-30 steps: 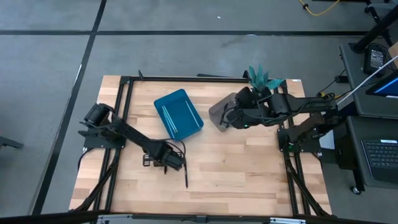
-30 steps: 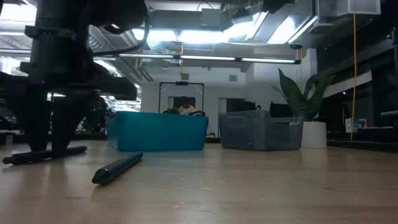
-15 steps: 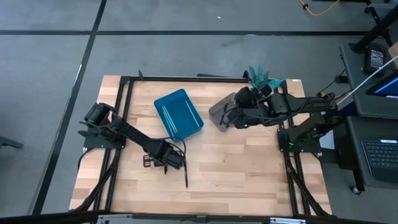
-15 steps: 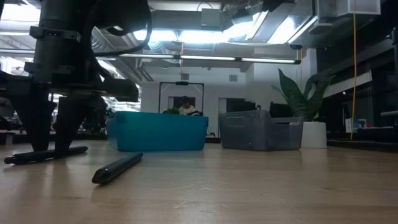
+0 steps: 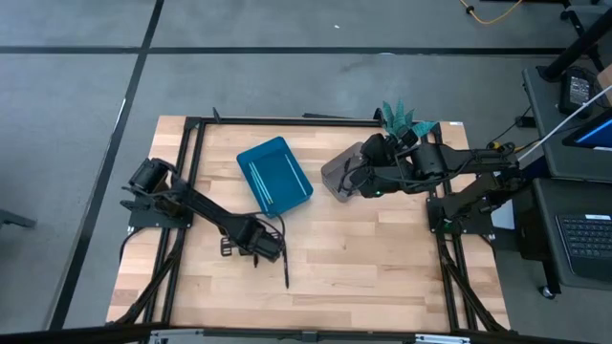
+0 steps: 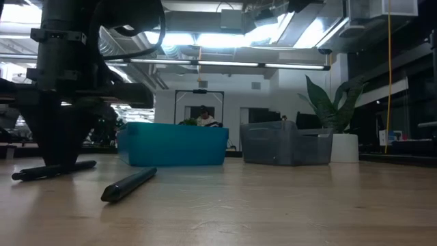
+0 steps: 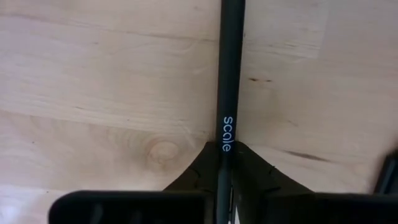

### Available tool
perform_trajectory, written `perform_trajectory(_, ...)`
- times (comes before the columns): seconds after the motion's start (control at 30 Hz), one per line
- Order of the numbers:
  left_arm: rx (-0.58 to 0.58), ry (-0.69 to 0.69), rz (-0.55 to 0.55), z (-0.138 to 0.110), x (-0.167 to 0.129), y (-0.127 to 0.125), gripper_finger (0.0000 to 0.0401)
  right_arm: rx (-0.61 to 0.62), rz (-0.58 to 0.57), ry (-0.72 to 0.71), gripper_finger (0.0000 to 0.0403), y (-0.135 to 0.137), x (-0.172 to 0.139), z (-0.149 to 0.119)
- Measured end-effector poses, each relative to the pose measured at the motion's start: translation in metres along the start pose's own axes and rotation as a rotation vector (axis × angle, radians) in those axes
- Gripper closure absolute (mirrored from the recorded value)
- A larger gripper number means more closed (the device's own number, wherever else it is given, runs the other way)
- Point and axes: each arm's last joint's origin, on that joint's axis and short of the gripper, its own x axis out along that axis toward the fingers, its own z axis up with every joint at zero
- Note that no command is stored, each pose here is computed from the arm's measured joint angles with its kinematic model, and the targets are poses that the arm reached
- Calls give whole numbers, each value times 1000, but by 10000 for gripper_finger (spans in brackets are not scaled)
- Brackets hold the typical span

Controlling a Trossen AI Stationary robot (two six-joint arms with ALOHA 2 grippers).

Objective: Sort pens & pencils
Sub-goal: Put the left black pen into the gray bin

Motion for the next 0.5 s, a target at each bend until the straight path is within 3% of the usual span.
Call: perform_trajectory(0.5,10,-92,-153,-30,-14,1,382,6,0,0,254,0,0,0)
